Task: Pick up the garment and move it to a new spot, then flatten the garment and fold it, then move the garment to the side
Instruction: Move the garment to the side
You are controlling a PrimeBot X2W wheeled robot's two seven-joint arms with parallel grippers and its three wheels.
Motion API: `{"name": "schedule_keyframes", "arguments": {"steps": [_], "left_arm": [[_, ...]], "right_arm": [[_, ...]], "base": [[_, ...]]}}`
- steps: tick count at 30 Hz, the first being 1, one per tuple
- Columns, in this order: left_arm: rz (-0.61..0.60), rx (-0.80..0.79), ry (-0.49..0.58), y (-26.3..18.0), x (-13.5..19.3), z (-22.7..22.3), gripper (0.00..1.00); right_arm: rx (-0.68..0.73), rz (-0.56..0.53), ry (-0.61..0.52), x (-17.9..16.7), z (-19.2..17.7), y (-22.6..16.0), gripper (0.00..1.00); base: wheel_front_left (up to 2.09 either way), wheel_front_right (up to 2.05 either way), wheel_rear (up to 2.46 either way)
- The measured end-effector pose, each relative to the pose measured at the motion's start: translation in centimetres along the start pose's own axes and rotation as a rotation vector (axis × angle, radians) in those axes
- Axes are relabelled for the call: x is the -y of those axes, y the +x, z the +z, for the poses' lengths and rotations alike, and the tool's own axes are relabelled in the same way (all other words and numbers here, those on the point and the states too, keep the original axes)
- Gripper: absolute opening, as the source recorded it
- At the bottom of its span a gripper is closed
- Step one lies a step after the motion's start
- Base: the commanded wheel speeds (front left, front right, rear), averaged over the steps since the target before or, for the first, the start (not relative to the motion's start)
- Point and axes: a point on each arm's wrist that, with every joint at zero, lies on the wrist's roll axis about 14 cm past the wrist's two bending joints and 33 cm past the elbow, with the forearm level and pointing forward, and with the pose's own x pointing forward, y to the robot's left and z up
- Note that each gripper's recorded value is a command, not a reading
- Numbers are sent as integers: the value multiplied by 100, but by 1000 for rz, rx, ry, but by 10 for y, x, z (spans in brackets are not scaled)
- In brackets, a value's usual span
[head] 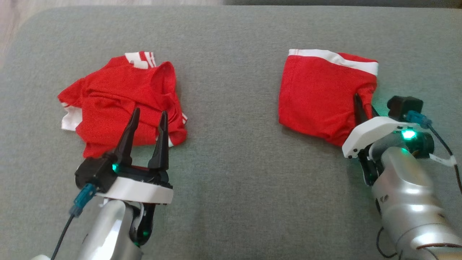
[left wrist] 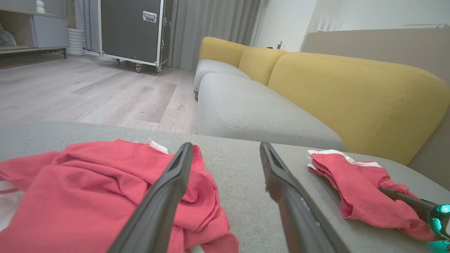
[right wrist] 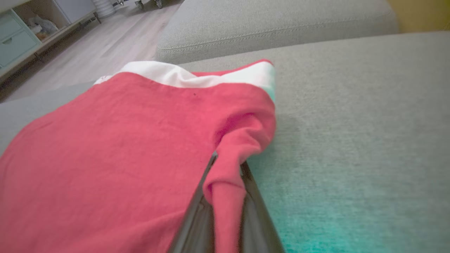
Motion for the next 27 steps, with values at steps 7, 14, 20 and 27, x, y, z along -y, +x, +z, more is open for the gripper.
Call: {"name": "schedule_keyframes", "arguments": {"steps": [7, 14, 20, 27], "left_arm": [[-39, 24, -9, 5, 15, 7, 100], [-78, 40, -23, 8, 32, 11, 100], [-87, 35, -28, 10, 34, 8, 100], [-70, 0, -24, 14, 24, -5, 100]], "right_arm": [[55, 1, -195, 9, 27, -11, 0], [5, -11, -434, 30, 42, -26, 0], [-119, -80, -623, 90, 34, -38, 0], [-210, -231, -743, 181, 56, -44, 0]], "base": [[0, 0, 0], [0, 0, 0], [0, 0, 0], [0, 0, 0]]}}
